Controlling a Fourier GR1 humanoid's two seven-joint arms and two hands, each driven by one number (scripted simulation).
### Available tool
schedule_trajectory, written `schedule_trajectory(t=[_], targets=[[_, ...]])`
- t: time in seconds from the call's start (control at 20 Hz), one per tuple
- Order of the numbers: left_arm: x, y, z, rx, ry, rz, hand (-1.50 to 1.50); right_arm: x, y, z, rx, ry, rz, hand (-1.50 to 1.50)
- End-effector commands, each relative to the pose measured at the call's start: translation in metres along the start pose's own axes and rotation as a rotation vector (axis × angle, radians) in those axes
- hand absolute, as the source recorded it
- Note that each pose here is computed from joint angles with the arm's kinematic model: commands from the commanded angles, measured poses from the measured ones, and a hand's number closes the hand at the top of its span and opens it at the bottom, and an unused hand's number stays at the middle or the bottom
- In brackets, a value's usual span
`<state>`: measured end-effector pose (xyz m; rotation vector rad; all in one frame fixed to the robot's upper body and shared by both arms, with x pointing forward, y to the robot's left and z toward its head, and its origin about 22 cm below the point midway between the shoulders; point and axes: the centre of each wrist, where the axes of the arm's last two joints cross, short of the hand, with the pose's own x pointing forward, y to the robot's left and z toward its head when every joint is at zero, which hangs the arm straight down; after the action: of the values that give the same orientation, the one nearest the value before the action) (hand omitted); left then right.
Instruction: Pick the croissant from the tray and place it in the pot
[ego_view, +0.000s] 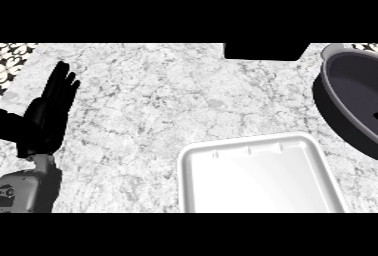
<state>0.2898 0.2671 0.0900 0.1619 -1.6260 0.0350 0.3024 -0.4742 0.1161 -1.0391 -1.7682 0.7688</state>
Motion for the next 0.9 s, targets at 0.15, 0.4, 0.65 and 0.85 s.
schedule_trajectory(t=[0.15,0.4,0.65,0.85], targets=[[-0.001,-0.007,-0.005,0.001,-0.021,0.006,0.00,-0.022,0.039,-0.019,0.138,0.098,-0.079,1.50],[-0.009,-0.003,0.002,-0.008,-0.013,0.004,0.00,-0.026,0.063,-0.016,0.260,0.128,-0.230,-1.50],[-0.004,0.015,-0.011,0.017,-0.023,-0.007,0.00,-0.036,0.052,-0.012,0.248,0.051,-0.493,-1.50],[-0.003,0.010,-0.004,0.009,-0.010,0.004,0.00,-0.039,0.040,-0.018,0.121,0.048,-0.711,-1.50]])
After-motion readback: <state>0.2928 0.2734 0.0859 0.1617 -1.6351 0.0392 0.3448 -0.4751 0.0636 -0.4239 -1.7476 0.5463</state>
